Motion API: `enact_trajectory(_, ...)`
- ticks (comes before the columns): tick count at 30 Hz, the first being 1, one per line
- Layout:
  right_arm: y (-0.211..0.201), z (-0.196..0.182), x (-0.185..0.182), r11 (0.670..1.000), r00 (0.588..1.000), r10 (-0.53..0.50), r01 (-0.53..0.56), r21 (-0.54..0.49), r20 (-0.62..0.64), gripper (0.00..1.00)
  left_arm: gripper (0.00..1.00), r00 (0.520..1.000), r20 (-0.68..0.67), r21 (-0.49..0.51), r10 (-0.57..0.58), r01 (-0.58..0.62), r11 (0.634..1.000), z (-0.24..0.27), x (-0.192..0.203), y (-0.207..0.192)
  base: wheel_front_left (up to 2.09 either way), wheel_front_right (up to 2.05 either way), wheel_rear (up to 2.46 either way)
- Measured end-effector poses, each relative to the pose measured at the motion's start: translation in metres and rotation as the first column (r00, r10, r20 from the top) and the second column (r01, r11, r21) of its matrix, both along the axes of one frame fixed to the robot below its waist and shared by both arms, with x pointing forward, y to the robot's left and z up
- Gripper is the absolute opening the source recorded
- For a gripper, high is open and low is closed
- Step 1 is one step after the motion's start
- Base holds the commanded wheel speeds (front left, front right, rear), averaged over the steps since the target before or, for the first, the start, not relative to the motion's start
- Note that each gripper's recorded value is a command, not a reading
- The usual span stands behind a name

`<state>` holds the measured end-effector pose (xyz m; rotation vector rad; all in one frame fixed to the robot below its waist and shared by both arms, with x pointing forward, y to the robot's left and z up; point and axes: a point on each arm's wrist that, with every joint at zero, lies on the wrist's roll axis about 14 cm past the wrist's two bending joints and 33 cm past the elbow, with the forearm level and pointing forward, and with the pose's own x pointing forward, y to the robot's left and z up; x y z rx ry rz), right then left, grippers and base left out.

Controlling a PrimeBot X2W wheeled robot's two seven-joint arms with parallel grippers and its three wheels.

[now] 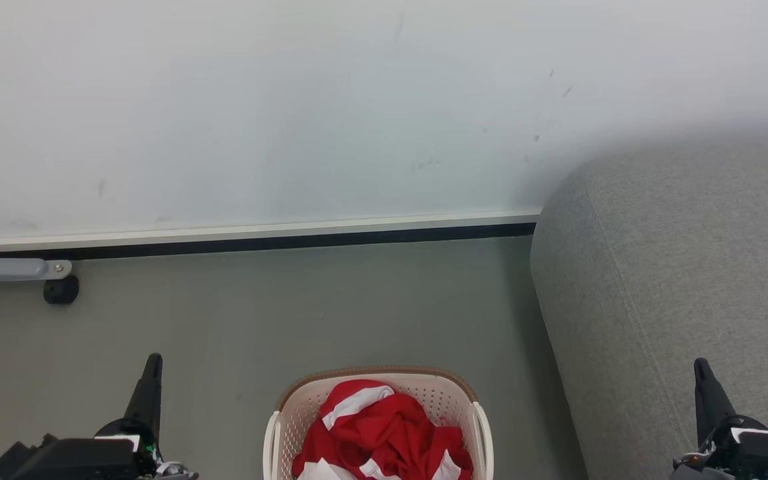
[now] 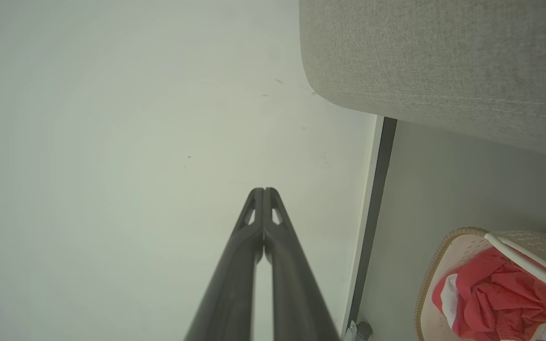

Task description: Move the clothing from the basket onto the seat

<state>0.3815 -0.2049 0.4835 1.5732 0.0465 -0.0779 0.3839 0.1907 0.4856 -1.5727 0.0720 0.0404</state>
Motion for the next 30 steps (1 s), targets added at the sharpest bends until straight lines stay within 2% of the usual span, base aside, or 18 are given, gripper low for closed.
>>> enact_trajectory(30, 0.0000, -0.0001, 0.0000, 1.000, 1.000, 0.000, 0.000, 0.000, 0.000, 0.00, 0.00, 1.000, 0.000, 0.000, 0.000, 0.000, 1.000, -0.0001, 0.0000, 0.0000, 0.00, 0.00, 0.00)
